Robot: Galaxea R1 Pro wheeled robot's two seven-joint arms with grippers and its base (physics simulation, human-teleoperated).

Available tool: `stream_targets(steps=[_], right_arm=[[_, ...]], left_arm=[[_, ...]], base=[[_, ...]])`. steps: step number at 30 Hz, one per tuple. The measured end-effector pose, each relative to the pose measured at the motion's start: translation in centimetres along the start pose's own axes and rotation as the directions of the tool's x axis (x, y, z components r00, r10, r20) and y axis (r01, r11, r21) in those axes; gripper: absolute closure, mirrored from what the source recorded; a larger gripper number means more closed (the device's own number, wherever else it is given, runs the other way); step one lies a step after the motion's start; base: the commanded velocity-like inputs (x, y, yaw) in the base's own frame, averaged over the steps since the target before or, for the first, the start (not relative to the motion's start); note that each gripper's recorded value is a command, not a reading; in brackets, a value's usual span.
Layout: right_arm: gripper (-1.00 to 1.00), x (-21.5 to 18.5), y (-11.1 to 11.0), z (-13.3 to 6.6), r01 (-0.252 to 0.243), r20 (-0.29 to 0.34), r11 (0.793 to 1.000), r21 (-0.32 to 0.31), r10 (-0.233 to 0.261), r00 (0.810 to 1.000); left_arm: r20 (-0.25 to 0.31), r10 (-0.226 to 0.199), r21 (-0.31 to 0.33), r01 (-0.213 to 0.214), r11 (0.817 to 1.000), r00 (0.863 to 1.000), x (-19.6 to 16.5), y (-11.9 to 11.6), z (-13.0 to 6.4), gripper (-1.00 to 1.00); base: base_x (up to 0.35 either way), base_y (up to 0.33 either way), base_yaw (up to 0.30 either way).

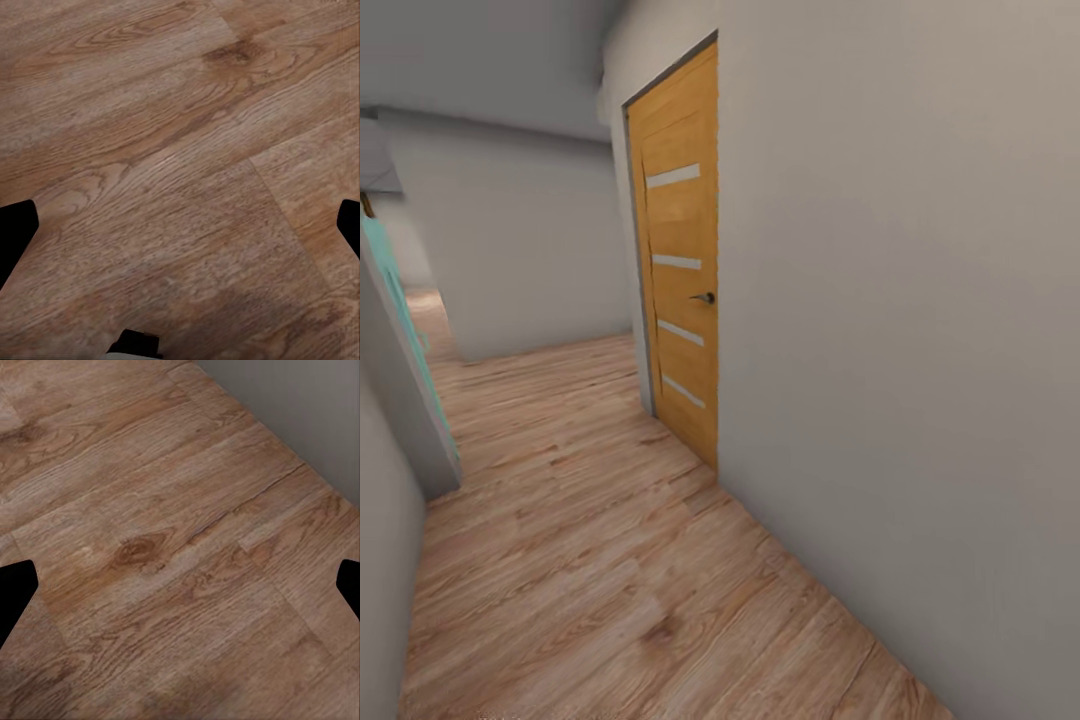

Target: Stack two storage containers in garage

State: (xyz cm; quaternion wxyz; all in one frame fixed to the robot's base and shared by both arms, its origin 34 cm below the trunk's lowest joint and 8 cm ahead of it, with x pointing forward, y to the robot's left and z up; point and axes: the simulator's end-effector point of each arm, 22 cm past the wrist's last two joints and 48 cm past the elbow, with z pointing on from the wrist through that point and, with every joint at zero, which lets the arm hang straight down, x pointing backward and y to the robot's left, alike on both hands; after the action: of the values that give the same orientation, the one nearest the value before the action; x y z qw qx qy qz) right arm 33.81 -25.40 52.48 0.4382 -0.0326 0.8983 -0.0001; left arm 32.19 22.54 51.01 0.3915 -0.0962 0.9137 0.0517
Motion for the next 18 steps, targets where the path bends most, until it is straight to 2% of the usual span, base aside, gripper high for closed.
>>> stream_targets(steps=[18], right_arm=[[-1.00,0.01,-0.01,0.00,0.000,0.000,1.000,0.000,0.000,1.000]], left_arm=[[0.000,0.000,0.000,0.000,1.000,1.000,0.00,0.00,0.00,-1.00]], base=[[0.000,0.000,0.296]])
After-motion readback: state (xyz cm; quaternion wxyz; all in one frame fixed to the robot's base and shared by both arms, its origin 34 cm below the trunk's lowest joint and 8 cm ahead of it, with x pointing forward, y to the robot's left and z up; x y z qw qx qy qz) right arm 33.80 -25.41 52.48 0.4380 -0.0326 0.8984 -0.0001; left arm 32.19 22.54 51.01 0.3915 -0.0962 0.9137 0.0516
